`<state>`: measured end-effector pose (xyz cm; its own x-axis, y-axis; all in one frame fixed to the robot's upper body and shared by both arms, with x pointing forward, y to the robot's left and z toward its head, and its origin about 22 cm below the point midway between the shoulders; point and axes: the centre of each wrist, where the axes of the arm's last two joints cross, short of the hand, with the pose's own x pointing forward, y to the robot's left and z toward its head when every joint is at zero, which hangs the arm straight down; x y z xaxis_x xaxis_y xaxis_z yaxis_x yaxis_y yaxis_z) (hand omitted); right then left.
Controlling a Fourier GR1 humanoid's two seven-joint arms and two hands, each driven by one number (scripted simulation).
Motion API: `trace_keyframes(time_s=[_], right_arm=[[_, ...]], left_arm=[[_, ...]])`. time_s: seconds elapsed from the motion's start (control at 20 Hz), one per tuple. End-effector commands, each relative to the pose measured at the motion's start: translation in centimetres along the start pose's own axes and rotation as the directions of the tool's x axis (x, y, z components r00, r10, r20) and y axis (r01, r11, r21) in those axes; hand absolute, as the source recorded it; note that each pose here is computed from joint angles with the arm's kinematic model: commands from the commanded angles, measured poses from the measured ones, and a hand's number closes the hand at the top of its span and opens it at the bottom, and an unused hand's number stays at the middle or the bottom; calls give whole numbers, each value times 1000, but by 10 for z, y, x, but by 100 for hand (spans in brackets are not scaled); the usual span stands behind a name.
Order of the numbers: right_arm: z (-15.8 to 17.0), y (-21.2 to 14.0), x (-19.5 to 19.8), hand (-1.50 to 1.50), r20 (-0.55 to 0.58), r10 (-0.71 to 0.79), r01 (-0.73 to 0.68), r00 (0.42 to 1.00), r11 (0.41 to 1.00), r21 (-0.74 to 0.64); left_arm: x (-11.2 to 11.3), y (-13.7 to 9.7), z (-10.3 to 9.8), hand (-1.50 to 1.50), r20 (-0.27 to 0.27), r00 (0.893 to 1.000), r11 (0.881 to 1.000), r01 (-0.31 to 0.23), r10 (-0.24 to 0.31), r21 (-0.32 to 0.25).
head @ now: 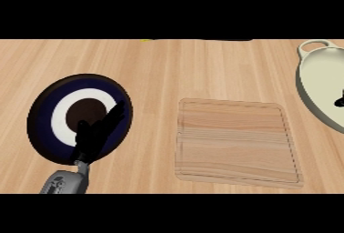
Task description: Pick the sweet potato from the cutting board and place it in the pot
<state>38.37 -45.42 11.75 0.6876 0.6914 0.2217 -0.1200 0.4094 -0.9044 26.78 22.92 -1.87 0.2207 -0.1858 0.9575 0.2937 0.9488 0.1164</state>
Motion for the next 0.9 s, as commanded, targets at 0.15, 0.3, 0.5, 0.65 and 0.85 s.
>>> trace_keyframes(time_s=[0.15,0.3,0.5,0.65,0.85], right_arm=[[8,-25,34,-150,267,-423,475,866,863,-174],[9,-36,29,-150,333,-567,651,753,715,-254],[6,-51,-7,-150,334,-660,736,673,556,-386],[5,-56,-38,-150,392,-676,774,624,467,-427],[8,-71,-76,-150,464,-718,843,519,339,-418]], left_arm=[[-7,-3,-1,0,-21,1000,1000,-7,7,17],[-1,-1,-3,0,-11,1000,999,-15,16,29],[-5,-1,6,0,-5,1000,999,-21,21,28],[-2,13,9,0,-24,1000,999,-15,16,45],[-3,7,11,0,-33,999,999,-21,23,43]])
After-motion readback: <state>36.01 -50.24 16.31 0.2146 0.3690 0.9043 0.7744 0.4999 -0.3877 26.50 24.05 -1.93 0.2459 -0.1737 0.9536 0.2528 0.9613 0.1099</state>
